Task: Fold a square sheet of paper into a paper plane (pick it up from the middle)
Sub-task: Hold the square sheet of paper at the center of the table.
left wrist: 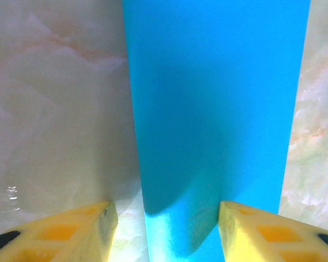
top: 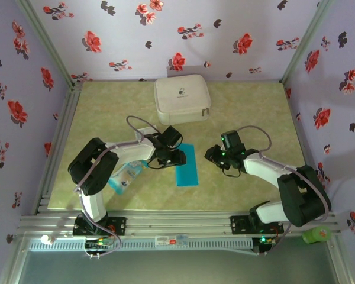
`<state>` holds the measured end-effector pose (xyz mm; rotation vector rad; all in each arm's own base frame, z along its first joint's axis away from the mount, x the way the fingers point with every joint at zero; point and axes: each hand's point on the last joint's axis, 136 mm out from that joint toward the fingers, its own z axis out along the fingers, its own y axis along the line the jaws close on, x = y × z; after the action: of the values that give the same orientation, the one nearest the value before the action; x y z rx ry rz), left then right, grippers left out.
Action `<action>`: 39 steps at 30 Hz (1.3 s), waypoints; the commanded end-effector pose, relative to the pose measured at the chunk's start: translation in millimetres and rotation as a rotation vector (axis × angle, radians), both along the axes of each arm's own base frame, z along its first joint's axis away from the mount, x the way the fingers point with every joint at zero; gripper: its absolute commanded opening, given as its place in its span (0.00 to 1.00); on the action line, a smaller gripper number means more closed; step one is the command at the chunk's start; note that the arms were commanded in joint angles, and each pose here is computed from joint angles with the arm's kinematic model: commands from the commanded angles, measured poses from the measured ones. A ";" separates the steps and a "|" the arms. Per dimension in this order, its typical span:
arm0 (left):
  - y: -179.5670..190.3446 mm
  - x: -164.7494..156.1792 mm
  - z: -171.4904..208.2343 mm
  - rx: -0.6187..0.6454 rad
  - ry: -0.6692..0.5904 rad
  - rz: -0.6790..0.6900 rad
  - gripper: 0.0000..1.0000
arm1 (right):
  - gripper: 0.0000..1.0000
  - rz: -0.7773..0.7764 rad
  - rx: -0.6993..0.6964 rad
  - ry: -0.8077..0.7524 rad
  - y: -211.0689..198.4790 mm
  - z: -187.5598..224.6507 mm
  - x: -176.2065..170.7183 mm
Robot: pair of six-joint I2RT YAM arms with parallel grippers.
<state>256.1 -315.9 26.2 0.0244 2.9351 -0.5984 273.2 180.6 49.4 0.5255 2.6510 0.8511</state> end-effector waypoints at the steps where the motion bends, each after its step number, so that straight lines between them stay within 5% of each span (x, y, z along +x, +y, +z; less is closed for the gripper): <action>1: 15.8 -0.8 -16.6 0.086 0.036 0.022 0.54 | 0.32 -0.004 0.012 0.014 1.0 -3.6 -1.1; 39: 21.9 -5.8 -38.1 0.175 0.069 0.010 0.55 | 0.30 0.024 0.037 0.024 7.2 -4.4 -2.8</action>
<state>257.4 -315.9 22.1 0.0178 2.9790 -0.5361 269.6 185.7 45.3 0.5183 2.6786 0.8865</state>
